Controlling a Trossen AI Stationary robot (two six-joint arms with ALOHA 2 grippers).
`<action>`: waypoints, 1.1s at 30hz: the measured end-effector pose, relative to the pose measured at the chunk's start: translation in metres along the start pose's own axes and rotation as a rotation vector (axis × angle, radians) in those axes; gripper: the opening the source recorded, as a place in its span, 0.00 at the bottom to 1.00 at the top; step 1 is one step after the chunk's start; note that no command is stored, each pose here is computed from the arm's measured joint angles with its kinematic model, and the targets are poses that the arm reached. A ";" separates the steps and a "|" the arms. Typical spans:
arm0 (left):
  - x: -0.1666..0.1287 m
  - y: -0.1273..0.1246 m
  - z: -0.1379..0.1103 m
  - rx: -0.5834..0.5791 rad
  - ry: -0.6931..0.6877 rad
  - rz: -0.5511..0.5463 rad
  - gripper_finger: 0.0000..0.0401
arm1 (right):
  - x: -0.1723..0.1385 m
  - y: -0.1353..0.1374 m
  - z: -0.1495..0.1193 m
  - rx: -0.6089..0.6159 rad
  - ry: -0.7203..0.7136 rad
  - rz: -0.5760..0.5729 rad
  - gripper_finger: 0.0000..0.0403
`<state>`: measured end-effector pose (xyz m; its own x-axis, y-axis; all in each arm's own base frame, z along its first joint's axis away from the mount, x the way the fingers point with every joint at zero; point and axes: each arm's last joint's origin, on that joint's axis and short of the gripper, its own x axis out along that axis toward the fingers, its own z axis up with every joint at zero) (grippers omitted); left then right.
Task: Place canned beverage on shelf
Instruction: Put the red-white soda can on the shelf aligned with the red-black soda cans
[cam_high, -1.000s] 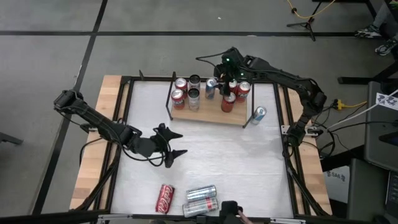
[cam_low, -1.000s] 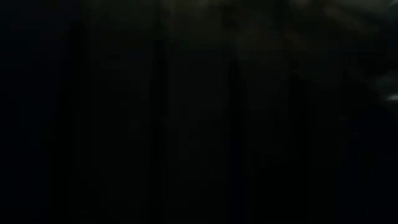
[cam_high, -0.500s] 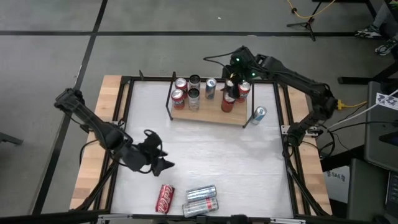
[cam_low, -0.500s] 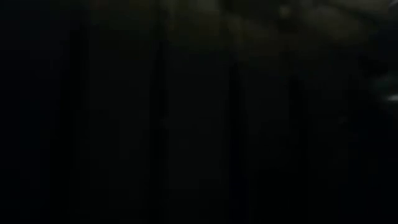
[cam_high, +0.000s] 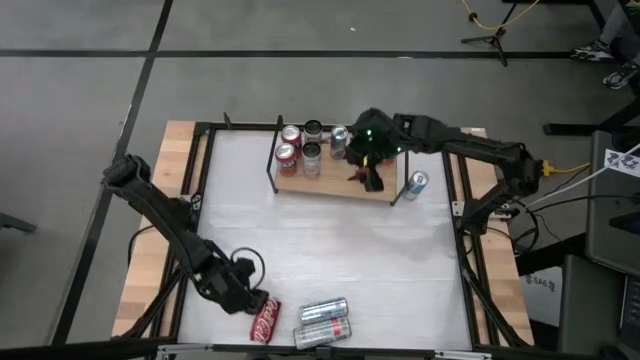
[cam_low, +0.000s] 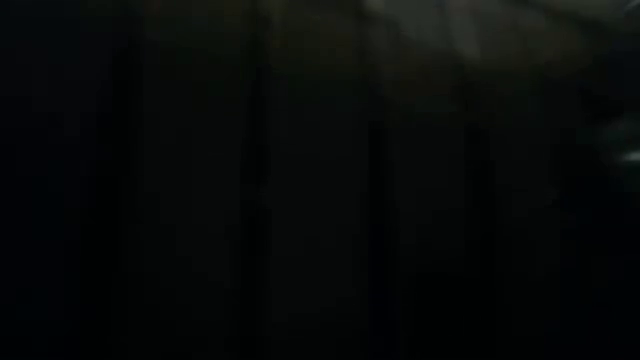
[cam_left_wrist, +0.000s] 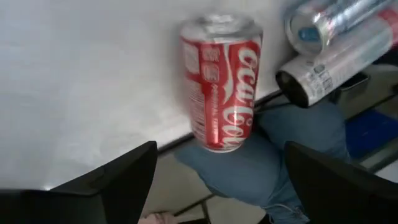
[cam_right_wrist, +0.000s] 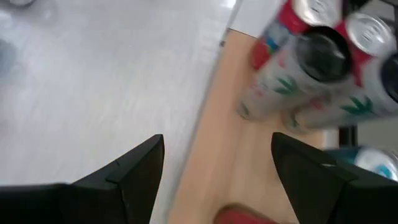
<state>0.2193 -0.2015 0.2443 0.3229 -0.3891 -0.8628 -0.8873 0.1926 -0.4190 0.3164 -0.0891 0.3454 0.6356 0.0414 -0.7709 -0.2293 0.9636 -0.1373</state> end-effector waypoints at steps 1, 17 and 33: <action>0.007 -0.003 -0.001 0.001 0.007 -0.012 0.86 | 0.001 0.006 0.003 -0.020 0.002 0.005 0.71; 0.057 -0.011 0.000 0.000 -0.018 -0.023 0.86 | 0.011 0.072 0.029 -0.195 -0.002 0.090 0.71; 0.100 -0.004 0.007 0.037 -0.073 0.064 0.86 | 0.013 0.108 0.038 -0.287 0.003 0.101 0.71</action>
<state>0.2576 -0.2347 0.1573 0.2901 -0.3089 -0.9058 -0.8948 0.2482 -0.3712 0.3277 0.0257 0.3445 0.5970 0.1316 -0.7913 -0.4904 0.8405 -0.2302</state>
